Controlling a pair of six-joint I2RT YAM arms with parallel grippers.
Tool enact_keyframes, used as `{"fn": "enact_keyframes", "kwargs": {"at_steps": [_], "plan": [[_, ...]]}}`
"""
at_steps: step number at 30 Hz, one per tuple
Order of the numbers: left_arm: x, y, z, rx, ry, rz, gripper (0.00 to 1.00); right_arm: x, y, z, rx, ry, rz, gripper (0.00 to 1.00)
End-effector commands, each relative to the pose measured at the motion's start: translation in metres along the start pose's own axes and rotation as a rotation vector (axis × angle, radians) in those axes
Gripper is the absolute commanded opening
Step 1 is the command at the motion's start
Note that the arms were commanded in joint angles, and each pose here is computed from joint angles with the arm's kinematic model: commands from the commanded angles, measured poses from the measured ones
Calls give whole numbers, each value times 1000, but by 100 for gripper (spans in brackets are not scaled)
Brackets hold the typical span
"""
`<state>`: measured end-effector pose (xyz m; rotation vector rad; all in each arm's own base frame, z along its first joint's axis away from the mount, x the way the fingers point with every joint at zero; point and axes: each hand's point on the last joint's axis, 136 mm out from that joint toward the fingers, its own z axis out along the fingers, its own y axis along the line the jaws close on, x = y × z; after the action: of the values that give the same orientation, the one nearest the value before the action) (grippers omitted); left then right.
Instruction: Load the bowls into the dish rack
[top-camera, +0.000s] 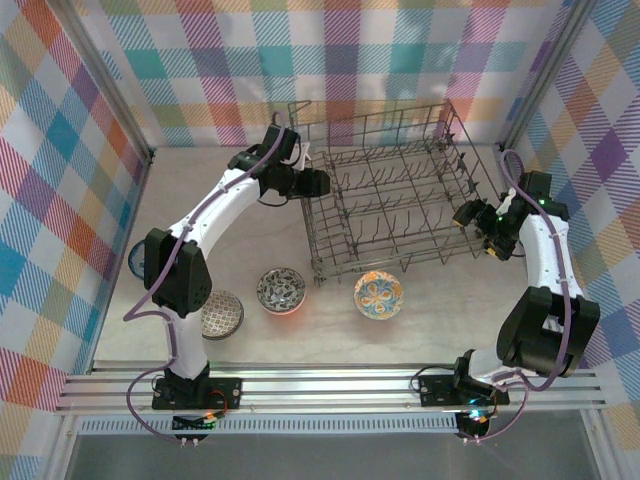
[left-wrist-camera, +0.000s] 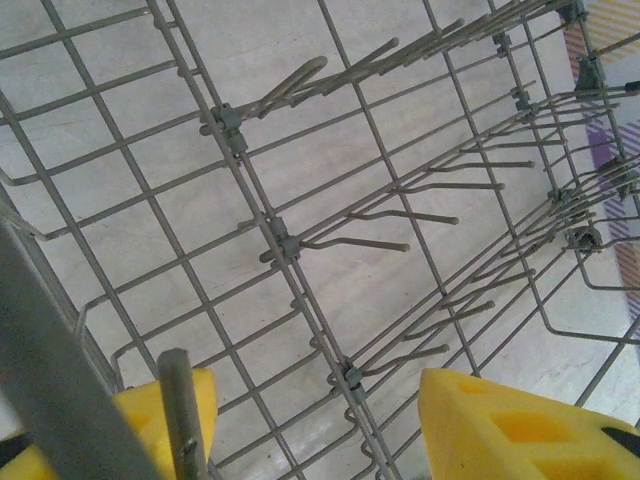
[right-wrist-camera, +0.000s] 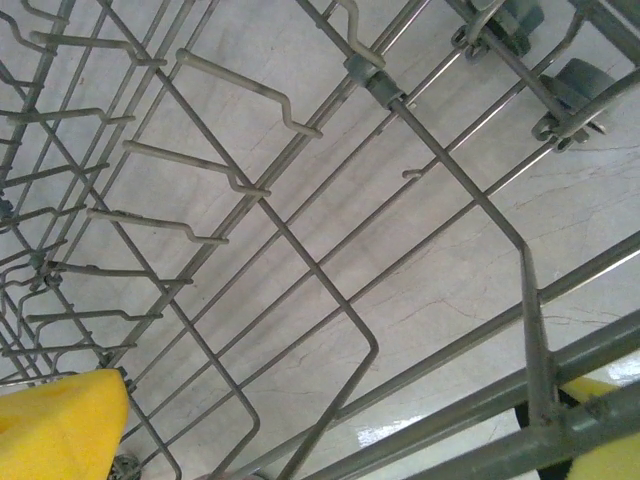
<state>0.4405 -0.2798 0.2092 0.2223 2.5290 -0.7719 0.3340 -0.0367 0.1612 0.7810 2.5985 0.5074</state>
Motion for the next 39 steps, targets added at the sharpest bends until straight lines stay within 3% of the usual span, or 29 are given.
{"fn": "enact_keyframes", "kwargs": {"at_steps": [1, 22, 30, 39], "plan": [[36, -25, -1, 45, 93, -5, 55, -29, 13, -10, -27, -106, -37, 100], [69, -67, -8, 71, 107, 10, 54, -60, 26, -7, -90, -137, -74, 100], [81, -74, -12, 69, 110, 6, 54, -63, 17, -3, -36, -134, -102, 99], [68, -74, -23, 25, 69, 46, 72, -68, 1, -6, 35, -145, -135, 99]]}}
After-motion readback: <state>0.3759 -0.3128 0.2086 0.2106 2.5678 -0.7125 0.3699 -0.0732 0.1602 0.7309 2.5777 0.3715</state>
